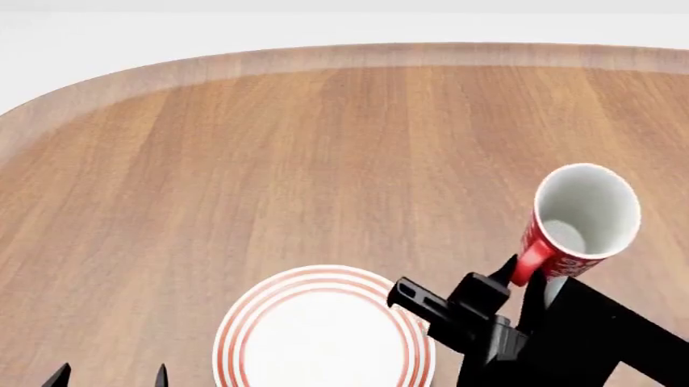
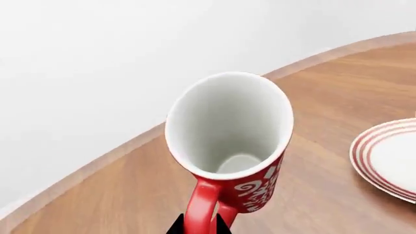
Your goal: Put the red mug on the left plate.
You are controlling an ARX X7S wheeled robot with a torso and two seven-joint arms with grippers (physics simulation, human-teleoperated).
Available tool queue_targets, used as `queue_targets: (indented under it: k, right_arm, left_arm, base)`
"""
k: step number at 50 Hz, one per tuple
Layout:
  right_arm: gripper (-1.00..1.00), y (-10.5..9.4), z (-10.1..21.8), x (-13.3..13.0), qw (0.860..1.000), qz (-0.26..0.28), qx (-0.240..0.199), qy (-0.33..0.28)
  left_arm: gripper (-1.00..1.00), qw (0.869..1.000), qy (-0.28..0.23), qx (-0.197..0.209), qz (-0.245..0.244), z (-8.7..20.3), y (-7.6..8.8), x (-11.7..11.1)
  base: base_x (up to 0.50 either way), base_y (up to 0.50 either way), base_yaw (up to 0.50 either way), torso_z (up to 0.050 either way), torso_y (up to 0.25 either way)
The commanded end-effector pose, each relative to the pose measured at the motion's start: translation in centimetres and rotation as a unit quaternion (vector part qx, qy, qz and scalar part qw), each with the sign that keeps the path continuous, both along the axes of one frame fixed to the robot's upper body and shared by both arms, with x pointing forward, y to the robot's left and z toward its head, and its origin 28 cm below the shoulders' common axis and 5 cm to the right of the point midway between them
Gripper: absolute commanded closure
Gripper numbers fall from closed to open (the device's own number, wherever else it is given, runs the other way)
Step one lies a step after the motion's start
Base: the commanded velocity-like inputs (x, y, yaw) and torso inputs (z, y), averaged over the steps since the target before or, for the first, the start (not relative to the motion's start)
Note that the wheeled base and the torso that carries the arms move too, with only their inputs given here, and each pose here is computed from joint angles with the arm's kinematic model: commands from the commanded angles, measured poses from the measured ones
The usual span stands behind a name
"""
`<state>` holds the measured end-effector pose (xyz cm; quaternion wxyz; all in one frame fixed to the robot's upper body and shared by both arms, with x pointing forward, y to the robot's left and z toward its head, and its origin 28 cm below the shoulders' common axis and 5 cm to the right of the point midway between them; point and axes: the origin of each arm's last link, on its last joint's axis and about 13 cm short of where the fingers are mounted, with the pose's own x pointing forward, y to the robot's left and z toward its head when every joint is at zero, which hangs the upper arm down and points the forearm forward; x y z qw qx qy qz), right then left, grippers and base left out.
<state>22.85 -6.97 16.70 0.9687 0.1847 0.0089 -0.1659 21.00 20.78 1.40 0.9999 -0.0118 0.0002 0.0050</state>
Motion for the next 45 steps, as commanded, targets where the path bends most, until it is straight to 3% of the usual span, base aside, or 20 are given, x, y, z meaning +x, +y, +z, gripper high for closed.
queue_targets:
  k: [1,8,12,31,45]
  right_arm:
    - [1.0,2.3,0.5,-0.8,0.993,0.109,-0.035,-0.035]
    - [1.0,3.4,-0.4,-0.7,0.987,0.147,-0.045,-0.033]
    - [1.0,4.2,-1.2,-0.3,0.977,0.197,-0.062,-0.053]
    - [1.0,6.3,-4.1,2.6,0.962,0.264,-0.071,-0.022]
    - [1.0,6.6,-6.7,4.0,0.957,0.274,-0.093,0.005]
  left_arm:
    - [-1.0,1.0,0.0,-0.002,0.0,0.0,0.0,0.2]
    - [-1.0,1.0,0.0,-0.002,0.0,0.0,0.0,0.2]
    - [-1.0,1.0,0.0,-0.001,-0.001,0.0,0.0,0.2]
    - [-1.0,1.0,0.0,-0.001,-0.001,0.0,0.0,0.1]
    - [-1.0,1.0,0.0,-0.002,-0.001,0.0,0.0,0.0]
  base:
    - [0.0,0.0,0.0,0.0,0.0]
    - [0.0,0.0,0.0,0.0,0.0]
    - [0.0,0.0,0.0,0.0,0.0]
    - [0.0,0.0,0.0,0.0,0.001]
    - [0.0,0.0,0.0,0.0,0.0]
